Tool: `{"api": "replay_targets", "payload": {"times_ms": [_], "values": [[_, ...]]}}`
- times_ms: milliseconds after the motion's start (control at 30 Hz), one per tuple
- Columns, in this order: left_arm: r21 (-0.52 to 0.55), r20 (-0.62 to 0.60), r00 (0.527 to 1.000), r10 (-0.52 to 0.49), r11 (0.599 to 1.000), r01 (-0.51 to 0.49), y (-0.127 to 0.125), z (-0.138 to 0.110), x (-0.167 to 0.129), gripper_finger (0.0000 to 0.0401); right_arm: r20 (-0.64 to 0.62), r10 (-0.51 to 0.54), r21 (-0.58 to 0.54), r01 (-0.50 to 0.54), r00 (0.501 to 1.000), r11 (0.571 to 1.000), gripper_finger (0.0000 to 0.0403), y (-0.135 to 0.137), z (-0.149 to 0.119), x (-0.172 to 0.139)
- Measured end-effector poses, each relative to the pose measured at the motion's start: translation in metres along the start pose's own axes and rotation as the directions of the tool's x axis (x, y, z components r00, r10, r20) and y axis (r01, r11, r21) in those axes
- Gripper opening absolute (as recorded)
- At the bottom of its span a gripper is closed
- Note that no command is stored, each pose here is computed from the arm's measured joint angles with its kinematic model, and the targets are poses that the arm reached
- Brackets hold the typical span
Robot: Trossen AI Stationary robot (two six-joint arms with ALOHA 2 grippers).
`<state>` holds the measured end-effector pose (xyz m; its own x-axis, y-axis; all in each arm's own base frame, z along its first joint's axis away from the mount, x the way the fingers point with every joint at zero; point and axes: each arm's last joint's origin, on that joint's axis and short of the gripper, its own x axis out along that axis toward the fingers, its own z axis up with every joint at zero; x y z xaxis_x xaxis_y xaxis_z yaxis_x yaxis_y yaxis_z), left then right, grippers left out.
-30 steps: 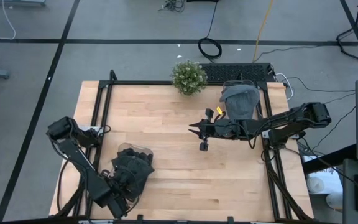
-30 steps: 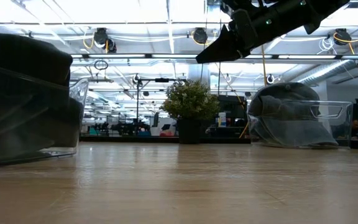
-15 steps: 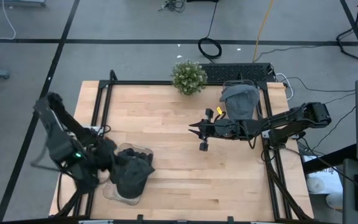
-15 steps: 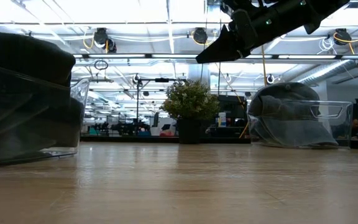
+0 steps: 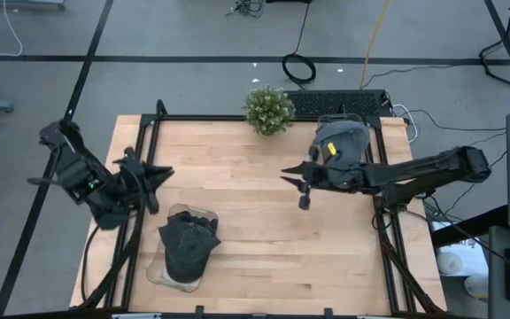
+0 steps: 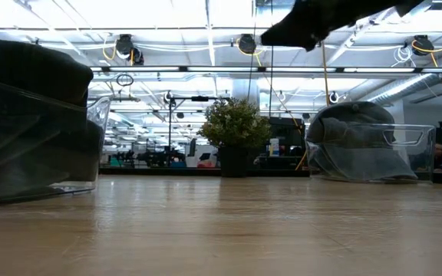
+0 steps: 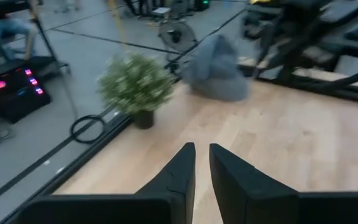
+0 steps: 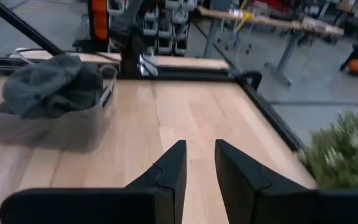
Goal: Pick & Place hat
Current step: Return to Home Position
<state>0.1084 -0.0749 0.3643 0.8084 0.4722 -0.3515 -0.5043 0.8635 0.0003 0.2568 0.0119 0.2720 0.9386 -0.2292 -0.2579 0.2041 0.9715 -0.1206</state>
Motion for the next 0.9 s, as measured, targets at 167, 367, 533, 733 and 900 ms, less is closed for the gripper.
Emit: {"api": "replay_targets", "payload": {"times_ms": [167,367,533,733,900], "values": [[-0.082,0.017,1.000,0.005,0.997,-0.004,0.041,-0.046,0.009,0.0058,-0.098,0.003,-0.021,-0.005,0.995,1.000,0.0075,-0.005,-0.005,-0.016],[-0.150,0.101,0.986,-0.134,0.978,0.148,0.060,-0.096,0.022,0.0058,-0.197,0.007,0.065,0.006,0.980,0.998,0.0075,-0.008,-0.013,-0.024],[-0.059,0.228,0.915,-0.334,0.933,0.355,0.057,-0.113,0.027,0.0058,-0.148,0.081,-0.004,-0.083,0.986,0.997,0.0071,-0.005,-0.018,-0.023],[-0.023,0.292,0.870,-0.397,0.907,0.421,0.067,-0.135,0.031,0.0058,0.021,0.210,0.067,-0.211,0.977,0.975,0.0069,-0.016,-0.037,-0.039],[-0.022,0.268,0.876,-0.401,0.906,0.422,0.066,-0.140,0.033,0.0058,0.149,0.186,0.164,-0.209,0.971,0.964,0.0068,-0.035,-0.060,-0.071]]}}
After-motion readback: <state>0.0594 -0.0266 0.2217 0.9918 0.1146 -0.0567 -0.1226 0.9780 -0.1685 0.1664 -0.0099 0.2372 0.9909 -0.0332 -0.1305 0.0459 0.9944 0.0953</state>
